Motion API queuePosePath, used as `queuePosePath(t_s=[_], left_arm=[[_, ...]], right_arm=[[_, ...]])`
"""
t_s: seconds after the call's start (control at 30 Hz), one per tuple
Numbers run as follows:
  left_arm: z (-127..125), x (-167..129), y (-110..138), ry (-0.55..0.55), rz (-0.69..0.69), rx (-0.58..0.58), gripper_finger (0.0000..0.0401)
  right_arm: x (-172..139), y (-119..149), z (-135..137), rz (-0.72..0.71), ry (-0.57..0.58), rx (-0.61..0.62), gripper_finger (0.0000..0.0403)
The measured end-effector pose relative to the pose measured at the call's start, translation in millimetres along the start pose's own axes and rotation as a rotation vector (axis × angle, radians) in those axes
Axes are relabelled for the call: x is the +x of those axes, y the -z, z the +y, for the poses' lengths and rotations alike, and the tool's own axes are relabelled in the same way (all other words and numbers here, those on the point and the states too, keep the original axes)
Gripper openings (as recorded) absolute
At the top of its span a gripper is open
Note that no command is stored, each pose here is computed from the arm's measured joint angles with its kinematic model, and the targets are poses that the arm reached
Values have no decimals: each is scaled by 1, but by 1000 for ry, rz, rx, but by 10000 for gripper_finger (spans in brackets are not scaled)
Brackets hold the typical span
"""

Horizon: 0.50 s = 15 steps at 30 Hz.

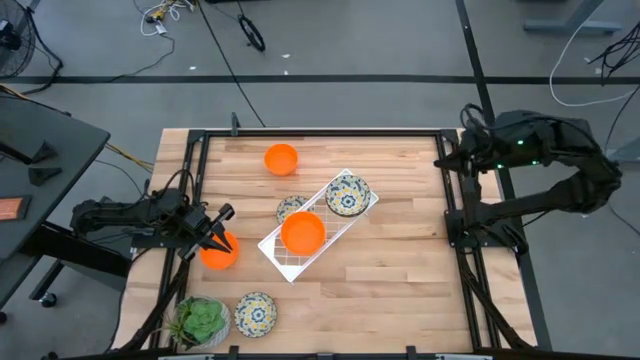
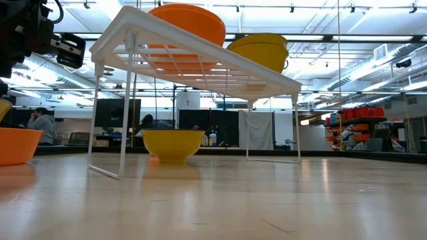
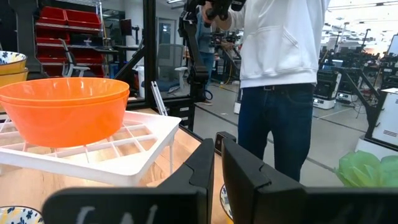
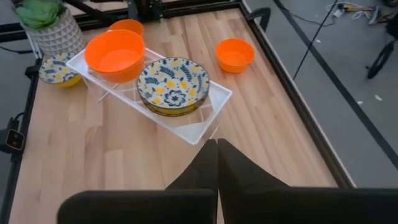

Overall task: Pick & Place Mini bowls
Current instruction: Stack the orange bowl on top of the orange bowl on the shelf

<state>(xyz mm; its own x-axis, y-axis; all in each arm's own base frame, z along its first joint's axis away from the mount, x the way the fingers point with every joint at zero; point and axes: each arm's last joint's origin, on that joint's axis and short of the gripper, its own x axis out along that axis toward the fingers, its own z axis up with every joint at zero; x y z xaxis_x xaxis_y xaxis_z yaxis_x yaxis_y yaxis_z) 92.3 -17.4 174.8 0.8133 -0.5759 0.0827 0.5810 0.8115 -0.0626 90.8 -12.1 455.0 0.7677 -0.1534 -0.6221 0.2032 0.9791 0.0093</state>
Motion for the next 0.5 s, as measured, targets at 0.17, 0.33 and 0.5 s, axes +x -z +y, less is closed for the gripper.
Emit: queuePosePath(t_s=[0.17, 0.33, 0.5], left_arm=[[0, 0, 0, 0, 0, 0, 37], [0, 0, 0, 0, 0, 0, 37], [0, 0, 0, 0, 0, 0, 37]], right_arm=[[-10, 6, -2, -15, 5, 2, 0], [-14, 8, -1, -29, -22, 8, 0], [-19, 11, 0, -40, -79, 7, 0]])
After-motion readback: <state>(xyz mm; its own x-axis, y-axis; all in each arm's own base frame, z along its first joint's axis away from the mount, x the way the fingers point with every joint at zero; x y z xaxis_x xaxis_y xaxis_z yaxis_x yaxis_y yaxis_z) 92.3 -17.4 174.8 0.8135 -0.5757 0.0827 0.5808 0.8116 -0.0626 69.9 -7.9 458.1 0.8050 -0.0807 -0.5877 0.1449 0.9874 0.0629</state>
